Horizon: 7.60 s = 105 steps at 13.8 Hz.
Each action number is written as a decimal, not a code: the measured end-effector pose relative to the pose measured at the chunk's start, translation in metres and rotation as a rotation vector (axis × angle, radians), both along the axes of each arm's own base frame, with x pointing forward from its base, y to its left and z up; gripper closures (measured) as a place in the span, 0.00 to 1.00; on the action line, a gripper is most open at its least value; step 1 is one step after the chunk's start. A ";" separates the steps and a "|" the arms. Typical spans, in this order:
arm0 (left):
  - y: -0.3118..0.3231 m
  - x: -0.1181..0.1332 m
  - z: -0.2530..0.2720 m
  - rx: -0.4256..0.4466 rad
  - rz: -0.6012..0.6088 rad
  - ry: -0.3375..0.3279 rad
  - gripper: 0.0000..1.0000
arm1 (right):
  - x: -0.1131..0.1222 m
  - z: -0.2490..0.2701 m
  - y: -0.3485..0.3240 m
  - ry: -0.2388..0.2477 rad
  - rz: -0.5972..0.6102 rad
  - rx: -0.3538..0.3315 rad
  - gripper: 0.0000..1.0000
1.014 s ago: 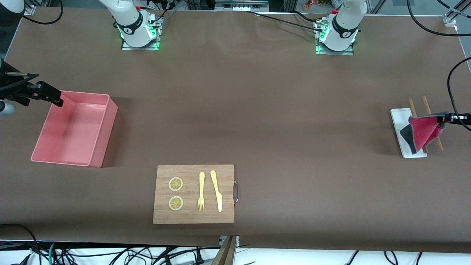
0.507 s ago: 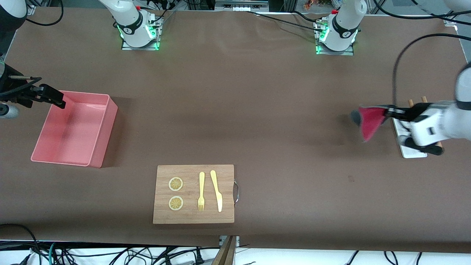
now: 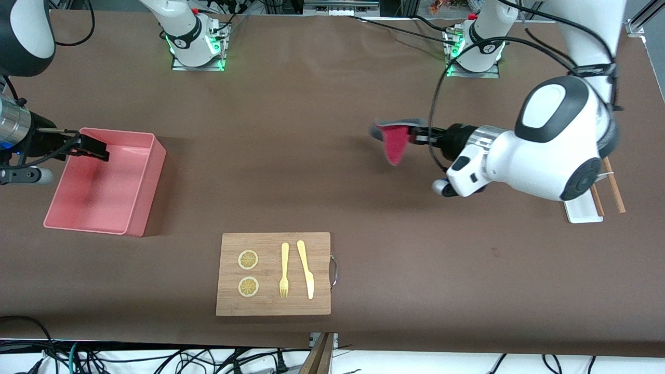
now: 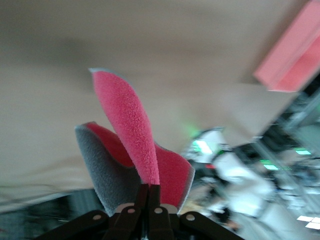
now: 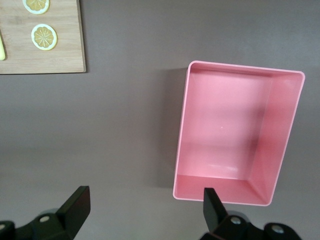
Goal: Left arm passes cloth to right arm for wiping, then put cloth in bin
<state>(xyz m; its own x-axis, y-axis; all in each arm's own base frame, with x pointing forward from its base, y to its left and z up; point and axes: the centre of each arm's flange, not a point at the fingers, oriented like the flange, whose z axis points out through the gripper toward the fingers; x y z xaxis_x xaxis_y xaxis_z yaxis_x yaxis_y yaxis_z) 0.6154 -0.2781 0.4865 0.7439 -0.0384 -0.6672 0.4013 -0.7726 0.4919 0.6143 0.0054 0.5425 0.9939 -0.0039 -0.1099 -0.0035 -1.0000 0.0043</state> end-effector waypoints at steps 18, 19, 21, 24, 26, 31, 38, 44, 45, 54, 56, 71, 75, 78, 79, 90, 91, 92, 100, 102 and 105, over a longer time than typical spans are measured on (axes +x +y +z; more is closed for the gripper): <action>-0.182 -0.009 -0.009 -0.218 0.567 0.217 0.97 | 0.013 -0.010 0.127 0.134 -0.832 0.301 0.00; -0.182 -0.008 -0.009 -0.219 0.571 0.216 0.97 | 0.012 -0.008 0.139 0.134 -0.874 0.308 0.00; -0.181 -0.008 -0.008 -0.219 0.574 0.214 0.97 | 0.009 -0.005 0.163 0.155 -0.952 0.320 0.00; -0.181 -0.007 -0.007 -0.220 0.578 0.213 0.97 | 0.005 -0.006 0.194 0.187 -1.060 0.321 0.00; -0.179 -0.006 -0.007 -0.220 0.581 0.213 0.97 | 0.003 -0.008 0.218 0.198 -1.133 0.330 0.00; -0.178 -0.004 -0.006 -0.215 0.591 0.224 0.97 | -0.013 -0.016 0.270 0.237 -1.172 0.302 0.00; -0.176 -0.003 -0.005 -0.214 0.596 0.225 0.97 | -0.022 -0.024 0.298 0.325 -1.181 0.328 0.37; -0.173 0.000 -0.005 -0.213 0.602 0.223 0.94 | -0.019 -0.026 0.296 0.334 -1.176 0.339 0.95; -0.172 0.000 -0.005 -0.212 0.603 0.223 0.93 | -0.019 -0.026 0.296 0.334 -1.175 0.340 0.95; -0.167 0.004 -0.002 -0.213 0.609 0.210 0.84 | -0.017 -0.029 0.293 0.319 -1.125 0.349 0.95; -0.163 0.007 -0.002 -0.212 0.614 0.209 0.68 | -0.017 -0.031 0.292 0.313 -1.079 0.352 0.95; 0.120 0.035 -0.005 0.361 0.048 -0.186 0.00 | -0.014 -0.163 0.319 0.423 -0.885 0.204 0.95; 0.193 -0.010 0.071 0.467 -0.193 -0.333 0.00 | -0.030 -0.212 0.349 0.455 -0.835 0.122 0.95; 0.224 -0.069 0.116 0.515 -0.226 -0.431 0.00 | -0.040 -0.248 0.360 0.463 -0.788 0.059 0.95; 0.224 -0.087 0.117 0.521 -0.220 -0.458 0.00 | -0.042 -0.257 0.360 0.471 -0.766 0.046 0.95; 0.221 -0.050 0.090 0.626 -0.298 -0.570 0.00 | -0.001 -0.321 0.250 0.436 -0.538 -0.018 0.95; 0.222 -0.048 0.089 0.627 -0.310 -0.571 0.00 | 0.004 -0.320 0.231 0.435 -0.504 -0.039 0.95; 0.224 -0.048 0.090 0.627 -0.310 -0.570 0.00 | 0.008 -0.319 0.212 0.437 -0.469 -0.060 0.95; 0.227 -0.047 0.096 0.630 -0.303 -0.581 0.00 | 0.022 -0.308 0.127 0.449 -0.265 -0.106 0.95; 0.225 -0.047 0.100 0.629 -0.303 -0.589 0.00 | 0.023 -0.308 0.119 0.453 -0.248 -0.101 0.95; 0.224 -0.046 0.102 0.629 -0.303 -0.594 0.00 | 0.017 -0.311 0.145 0.461 -0.258 -0.096 0.95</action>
<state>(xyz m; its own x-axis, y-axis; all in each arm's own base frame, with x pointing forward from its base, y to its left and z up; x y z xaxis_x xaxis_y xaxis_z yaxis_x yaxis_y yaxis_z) 0.5691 -0.0540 0.5881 0.9887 -0.0466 -0.1424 -0.0463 -0.9989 0.0055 0.6316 0.1499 0.2314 0.8082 -0.2735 -0.5216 -0.2253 -0.9618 0.1552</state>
